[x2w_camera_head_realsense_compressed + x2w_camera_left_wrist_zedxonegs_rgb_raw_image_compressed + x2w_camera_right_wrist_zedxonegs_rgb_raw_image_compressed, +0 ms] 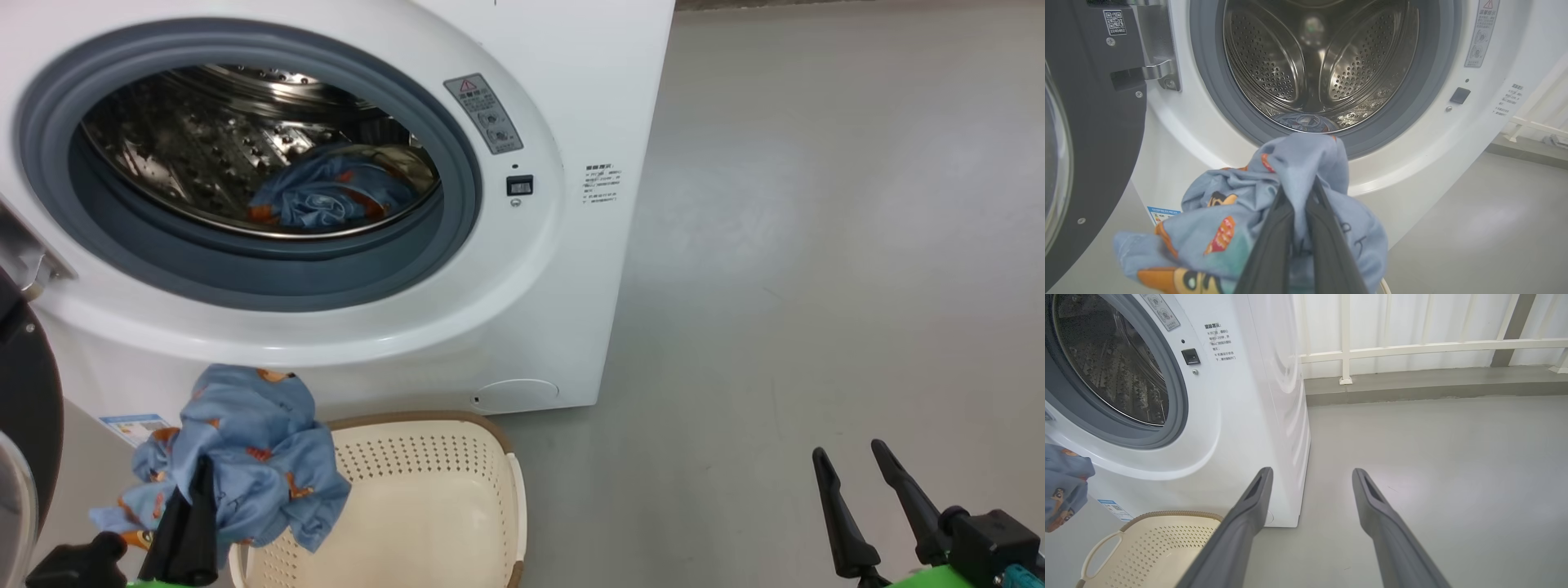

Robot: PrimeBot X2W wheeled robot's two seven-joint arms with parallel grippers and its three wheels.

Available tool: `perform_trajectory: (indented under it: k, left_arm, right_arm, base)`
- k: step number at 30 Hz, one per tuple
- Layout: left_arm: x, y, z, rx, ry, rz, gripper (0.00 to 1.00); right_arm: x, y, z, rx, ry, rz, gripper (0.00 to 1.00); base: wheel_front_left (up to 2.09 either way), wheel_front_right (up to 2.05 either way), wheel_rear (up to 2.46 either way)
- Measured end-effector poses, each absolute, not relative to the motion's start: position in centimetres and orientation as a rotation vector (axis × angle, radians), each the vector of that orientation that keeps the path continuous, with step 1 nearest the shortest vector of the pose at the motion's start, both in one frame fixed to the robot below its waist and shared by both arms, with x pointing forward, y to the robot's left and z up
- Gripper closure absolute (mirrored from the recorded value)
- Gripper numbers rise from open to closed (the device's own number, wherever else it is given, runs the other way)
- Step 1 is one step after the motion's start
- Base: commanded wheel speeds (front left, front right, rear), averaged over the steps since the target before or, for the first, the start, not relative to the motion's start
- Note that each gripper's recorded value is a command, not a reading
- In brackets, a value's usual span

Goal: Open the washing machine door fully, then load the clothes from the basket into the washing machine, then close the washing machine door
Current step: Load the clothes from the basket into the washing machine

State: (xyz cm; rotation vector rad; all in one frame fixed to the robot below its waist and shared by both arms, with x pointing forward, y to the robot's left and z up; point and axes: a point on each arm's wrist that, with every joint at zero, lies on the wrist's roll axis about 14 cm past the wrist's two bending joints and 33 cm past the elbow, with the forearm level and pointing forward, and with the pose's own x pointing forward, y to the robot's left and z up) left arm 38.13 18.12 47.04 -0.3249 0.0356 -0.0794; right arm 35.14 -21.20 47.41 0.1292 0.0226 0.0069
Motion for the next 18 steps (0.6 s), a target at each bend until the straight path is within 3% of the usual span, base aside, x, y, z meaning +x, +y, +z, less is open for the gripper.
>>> perform_trajectory:
  k: [18]
  left_arm:
    - [38.9,17.6,47.3,-0.355,0.015,-0.066,1.0]
  right_arm:
    - [34.9,-21.4,46.1,0.137,0.065,-0.012,0.0]
  base:
    - [0.0,0.0,0.0]
